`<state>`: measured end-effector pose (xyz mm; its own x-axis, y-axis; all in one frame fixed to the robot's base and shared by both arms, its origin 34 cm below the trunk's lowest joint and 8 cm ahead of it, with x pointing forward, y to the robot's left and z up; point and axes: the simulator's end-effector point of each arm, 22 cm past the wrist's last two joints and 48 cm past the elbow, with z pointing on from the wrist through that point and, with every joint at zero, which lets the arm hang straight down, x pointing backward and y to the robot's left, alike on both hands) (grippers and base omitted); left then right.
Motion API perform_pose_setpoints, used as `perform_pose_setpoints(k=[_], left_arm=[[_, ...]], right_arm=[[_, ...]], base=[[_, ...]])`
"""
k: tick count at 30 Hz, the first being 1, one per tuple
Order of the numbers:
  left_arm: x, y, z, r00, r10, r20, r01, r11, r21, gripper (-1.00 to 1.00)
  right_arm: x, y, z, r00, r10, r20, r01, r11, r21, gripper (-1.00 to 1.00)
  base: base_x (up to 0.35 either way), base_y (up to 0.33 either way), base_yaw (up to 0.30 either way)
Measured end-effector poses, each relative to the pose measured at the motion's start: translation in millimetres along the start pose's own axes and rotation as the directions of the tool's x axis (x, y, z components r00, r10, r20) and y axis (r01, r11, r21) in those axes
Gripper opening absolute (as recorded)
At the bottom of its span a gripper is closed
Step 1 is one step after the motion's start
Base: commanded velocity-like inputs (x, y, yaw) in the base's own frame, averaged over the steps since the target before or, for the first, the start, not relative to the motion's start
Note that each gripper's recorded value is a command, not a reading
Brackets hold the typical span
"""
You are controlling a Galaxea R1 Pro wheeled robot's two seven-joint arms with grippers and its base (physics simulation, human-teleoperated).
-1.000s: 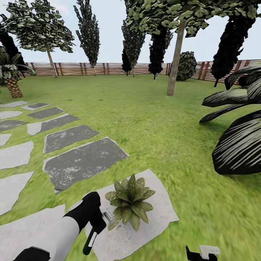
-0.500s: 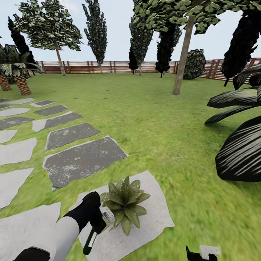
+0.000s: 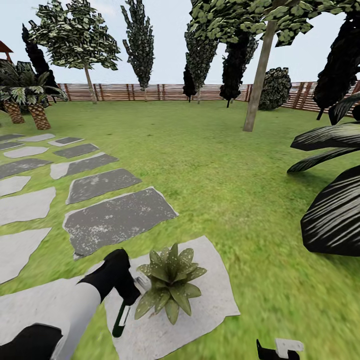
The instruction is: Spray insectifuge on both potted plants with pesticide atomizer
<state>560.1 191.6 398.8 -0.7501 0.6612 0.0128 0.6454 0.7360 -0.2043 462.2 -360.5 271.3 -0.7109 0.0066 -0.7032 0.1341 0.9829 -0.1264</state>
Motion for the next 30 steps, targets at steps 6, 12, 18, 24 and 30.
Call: perform_pose_setpoints(k=[6, 12, 18, 24, 30], left_arm=[[-15.5, 18.3, -32.6, 0.998, 0.052, -0.029, -0.053, 0.997, -0.052, -1.0], [-49.9, 3.9, -78.0, 0.993, 0.116, -0.02, -0.116, 0.993, -0.009, -1.0], [-56.3, -10.6, -78.9, 0.986, 0.156, -0.054, -0.157, 0.987, -0.014, -1.0], [-57.6, -30.6, -77.9, 0.984, 0.167, -0.053, -0.165, 0.985, 0.053, -1.0], [-58.5, -37.6, -78.5, 0.984, 0.173, -0.052, -0.169, 0.983, 0.075, -1.0]], right_arm=[[-0.1, -0.5, 0.0, 1.0, 0.0, 0.0, 0.0, 1.0, 0.0, 1.0], [0.0, -0.7, 0.0, 1.0, 0.0, 0.0, 0.0, 1.0, 0.001, 1.0], [0.0, -0.6, 0.0, 1.0, 0.0, 0.0, 0.0, 1.0, 0.001, 1.0], [-0.4, -0.8, 0.2, 1.0, 0.0, 0.001, 0.0, 1.0, 0.001, 1.0], [-0.9, -0.1, 0.2, 1.0, 0.001, 0.002, -0.001, 1.0, 0.001, 1.0]], base=[[0.0, 0.0, 0.0], [0.0, 0.0, 0.0], [0.0, 0.0, 0.01], [0.0, 0.0, 0.218], [0.0, -0.1, 0.03]])
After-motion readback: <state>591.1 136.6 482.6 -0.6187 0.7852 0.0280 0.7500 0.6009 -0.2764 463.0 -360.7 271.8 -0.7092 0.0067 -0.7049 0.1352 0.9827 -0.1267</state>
